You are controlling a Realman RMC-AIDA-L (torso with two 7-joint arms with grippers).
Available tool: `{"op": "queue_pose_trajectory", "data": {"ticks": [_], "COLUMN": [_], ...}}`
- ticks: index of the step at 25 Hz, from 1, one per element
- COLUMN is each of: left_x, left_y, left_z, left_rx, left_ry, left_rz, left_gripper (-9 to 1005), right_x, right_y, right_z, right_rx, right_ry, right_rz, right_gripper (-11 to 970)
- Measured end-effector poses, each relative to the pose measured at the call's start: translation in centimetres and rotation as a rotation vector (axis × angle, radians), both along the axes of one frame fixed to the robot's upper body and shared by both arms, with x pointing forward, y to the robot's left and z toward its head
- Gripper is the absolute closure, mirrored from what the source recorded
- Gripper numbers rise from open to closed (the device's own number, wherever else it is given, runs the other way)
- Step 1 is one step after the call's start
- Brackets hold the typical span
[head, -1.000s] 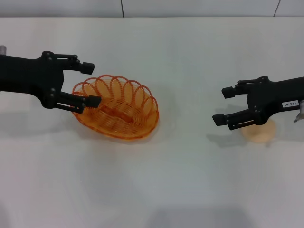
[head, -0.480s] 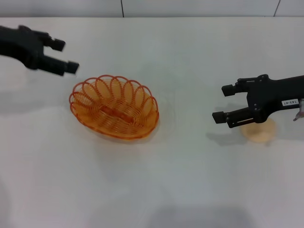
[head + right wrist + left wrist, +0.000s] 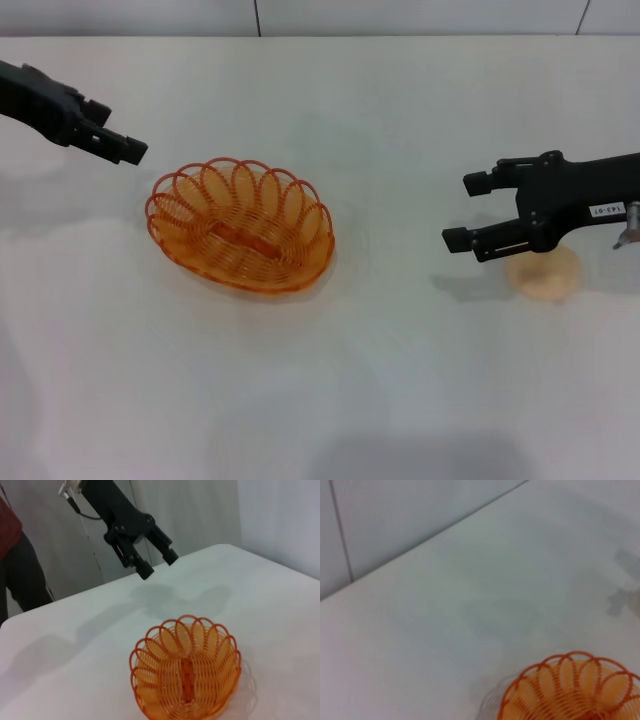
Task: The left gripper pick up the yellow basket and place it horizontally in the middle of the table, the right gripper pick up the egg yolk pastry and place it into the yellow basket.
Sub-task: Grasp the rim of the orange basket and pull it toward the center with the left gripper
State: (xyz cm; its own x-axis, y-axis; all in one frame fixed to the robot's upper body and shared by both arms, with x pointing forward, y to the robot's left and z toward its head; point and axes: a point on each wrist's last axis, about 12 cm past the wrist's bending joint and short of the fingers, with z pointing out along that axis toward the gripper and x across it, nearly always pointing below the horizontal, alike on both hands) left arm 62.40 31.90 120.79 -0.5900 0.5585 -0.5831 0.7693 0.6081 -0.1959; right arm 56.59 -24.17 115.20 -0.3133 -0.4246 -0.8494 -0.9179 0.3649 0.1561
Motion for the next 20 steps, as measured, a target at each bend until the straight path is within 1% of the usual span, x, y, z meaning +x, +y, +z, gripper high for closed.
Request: {"op": "queue_pose_trajectory", "data": {"ticks": [4, 8, 9, 11, 16, 20], "left_x": [0.4, 0.7, 0.8, 0.9, 1.1, 1.2], "left_y": [-0.2, -0.3, -0.4, -0.4, -0.8, -1.3], "left_z": [-0.1, -0.2, -0.4, -0.5, -0.8, -1.4], "left_rx": [0.06, 0.075, 0.086, 0.1, 0.13, 0.153], "left_ry": [0.062, 0.082, 0.1, 0.116, 0.152, 0.182], "left_rz": [0.075, 0.118, 0.153, 0.182, 0.233, 0.257], "left_gripper": [134, 134, 134, 134, 134, 133], "right_x": [0.0, 0.0, 0.0, 0.0, 0.1, 0.0], "right_y": [0.0, 0.1, 0.1, 0.1, 0.2, 0.2], "right_z": [0.1, 0.1, 0.1, 0.2, 0.3, 0.3], "right_rx": [0.004, 0.005, 0.005, 0.008, 0.018, 0.018], "right_ry": [-0.001, -0.002, -0.002, -0.004, -0.008, -0.007], "right_rz": [0.0, 0.001, 0.001, 0.001, 0.003, 0.005], "right_gripper": [87, 87, 87, 88, 88, 88]}}
